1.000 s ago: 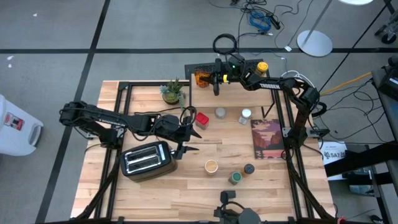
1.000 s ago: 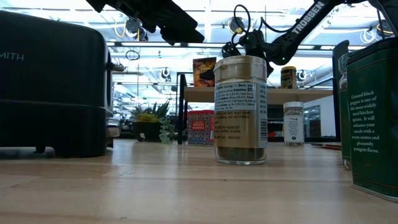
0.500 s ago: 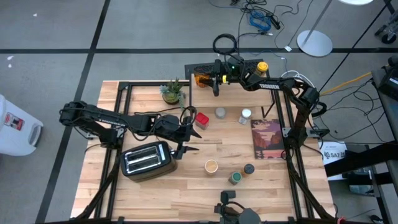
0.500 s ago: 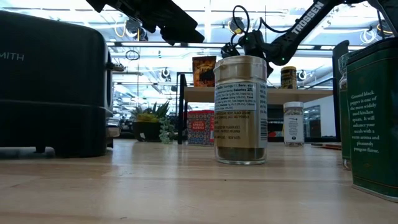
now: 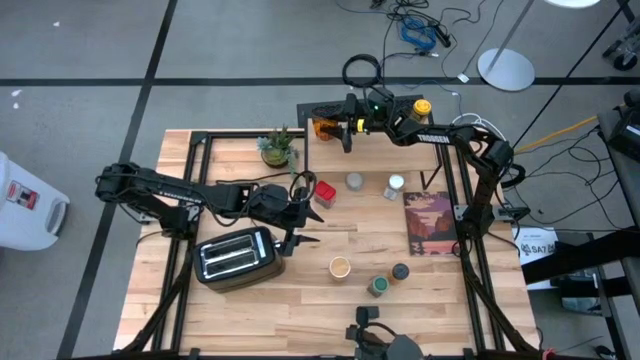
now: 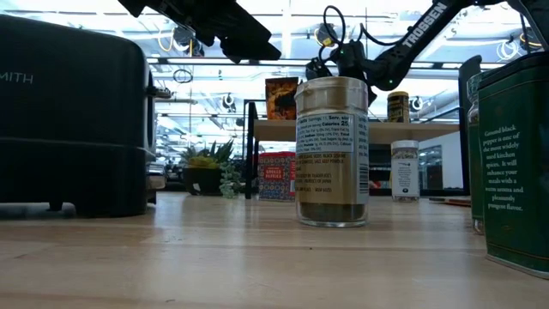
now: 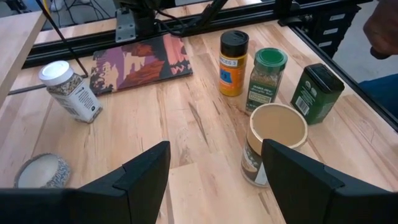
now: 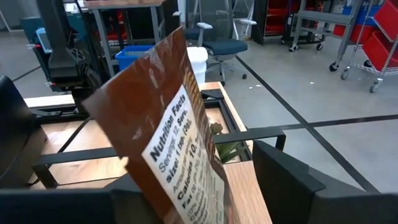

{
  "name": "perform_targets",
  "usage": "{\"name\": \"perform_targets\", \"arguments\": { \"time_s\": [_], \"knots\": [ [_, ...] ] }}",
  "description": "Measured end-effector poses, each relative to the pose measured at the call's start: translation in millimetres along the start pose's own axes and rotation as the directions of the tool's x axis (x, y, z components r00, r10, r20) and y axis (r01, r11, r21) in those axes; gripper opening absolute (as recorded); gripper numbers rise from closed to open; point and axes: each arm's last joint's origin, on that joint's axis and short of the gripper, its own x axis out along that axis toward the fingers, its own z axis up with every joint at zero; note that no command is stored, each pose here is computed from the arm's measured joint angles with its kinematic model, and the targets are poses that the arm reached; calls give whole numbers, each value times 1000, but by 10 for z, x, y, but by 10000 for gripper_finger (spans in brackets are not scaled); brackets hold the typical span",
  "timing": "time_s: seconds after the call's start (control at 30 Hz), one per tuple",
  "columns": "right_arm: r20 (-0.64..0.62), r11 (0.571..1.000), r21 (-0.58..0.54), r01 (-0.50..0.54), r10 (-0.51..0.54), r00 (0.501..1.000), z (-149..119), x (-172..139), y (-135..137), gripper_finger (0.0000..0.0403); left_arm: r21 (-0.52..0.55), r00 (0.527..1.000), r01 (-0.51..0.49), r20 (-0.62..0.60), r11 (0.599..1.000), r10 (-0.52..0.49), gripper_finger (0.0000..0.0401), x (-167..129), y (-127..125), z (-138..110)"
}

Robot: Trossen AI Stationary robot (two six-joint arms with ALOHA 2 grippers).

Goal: Shelf spices
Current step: Put the orange seasoning bag on the shelf

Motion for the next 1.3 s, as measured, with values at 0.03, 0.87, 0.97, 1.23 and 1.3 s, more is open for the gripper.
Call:
{"name": "perform_targets", "arguments": {
  "time_s": [0.03, 0.87, 0.97, 1.23, 1.3],
  "knots": [
    [3, 1000, -1, -2, 2, 1000, 3, 0, 1, 183, 0, 1000, 0, 0, 1000, 0, 263, 0, 0, 0],
    [59, 1000, -22, -9, 11, 998, 254, -120, 68, 183, -10, 1000, 19, -19, 1000, -19, 263, 3, -28, -17],
    [68, 1000, -28, -9, 10, 998, 296, -143, 81, 183, -8, 1000, 23, -19, 1000, -23, 263, 5, -43, -15],
    [118, 998, -63, -7, 14, 993, 505, -258, 146, 183, -16, 1000, 24, -19, 1000, -24, 263, 5, -47, -14],
    [136, 997, -76, -7, 17, 991, 579, -300, 177, 183, -16, 1000, 24, -19, 1000, -24, 263, 5, -47, -14]
  ]
}}
